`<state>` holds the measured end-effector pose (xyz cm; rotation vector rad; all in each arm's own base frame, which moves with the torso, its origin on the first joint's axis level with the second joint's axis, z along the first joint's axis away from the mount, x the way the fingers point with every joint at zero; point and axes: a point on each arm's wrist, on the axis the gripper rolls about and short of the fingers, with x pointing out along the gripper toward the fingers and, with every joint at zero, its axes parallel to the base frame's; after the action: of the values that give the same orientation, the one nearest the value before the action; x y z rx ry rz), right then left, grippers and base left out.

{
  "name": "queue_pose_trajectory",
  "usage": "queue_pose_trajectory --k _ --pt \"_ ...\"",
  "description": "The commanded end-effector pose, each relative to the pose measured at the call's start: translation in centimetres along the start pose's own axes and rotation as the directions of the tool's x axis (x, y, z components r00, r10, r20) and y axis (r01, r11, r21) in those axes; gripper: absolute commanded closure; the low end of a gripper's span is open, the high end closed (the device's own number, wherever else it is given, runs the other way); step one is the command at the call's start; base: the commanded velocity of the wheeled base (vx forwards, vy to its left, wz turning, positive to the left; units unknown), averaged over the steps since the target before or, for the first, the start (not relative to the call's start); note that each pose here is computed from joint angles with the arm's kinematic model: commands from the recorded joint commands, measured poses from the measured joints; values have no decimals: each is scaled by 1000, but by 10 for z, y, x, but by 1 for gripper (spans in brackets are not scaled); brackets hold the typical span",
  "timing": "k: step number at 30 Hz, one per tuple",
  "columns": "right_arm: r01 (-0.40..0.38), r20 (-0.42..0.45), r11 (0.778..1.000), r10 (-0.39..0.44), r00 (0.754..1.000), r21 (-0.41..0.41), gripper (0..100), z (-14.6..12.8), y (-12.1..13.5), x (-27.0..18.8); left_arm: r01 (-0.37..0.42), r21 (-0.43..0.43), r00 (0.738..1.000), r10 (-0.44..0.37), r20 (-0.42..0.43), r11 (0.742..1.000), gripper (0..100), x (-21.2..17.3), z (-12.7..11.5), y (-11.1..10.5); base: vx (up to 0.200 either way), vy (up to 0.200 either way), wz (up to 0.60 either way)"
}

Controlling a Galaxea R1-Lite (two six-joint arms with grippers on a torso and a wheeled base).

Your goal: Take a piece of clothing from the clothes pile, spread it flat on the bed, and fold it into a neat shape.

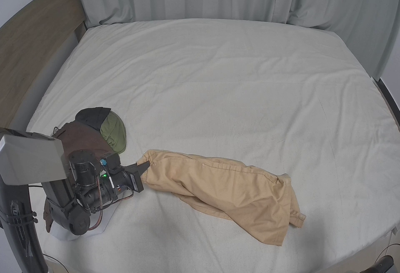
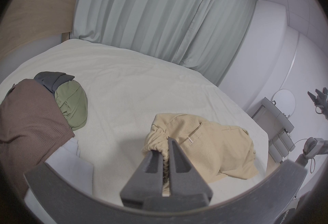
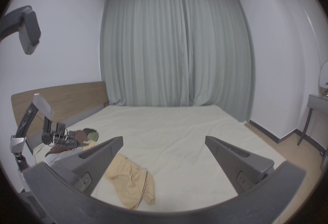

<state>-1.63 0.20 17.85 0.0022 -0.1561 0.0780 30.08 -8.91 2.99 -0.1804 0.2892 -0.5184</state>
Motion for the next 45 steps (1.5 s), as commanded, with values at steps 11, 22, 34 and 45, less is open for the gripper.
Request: queue_pose_trajectory --k 11,22,34,45 --pt "-107 -267 993 118 956 54 0 -3 -2 51 0 0 1000 0 17 1000 100 0 4 0 0 0 0" --pt "-183 -326 979 202 924 89 0 5 -1 76 2 1 1000 -2 18 1000 100 0 5 -1 0 0 0" --pt "-331 -394 931 365 843 154 0 10 6 112 8 6 1000 -8 26 1000 100 -2 8 -3 0 0 0" --pt "-409 -420 887 462 782 214 0 0 8 133 5 3 1000 -5 28 1000 100 -2 8 -2 0 0 0"
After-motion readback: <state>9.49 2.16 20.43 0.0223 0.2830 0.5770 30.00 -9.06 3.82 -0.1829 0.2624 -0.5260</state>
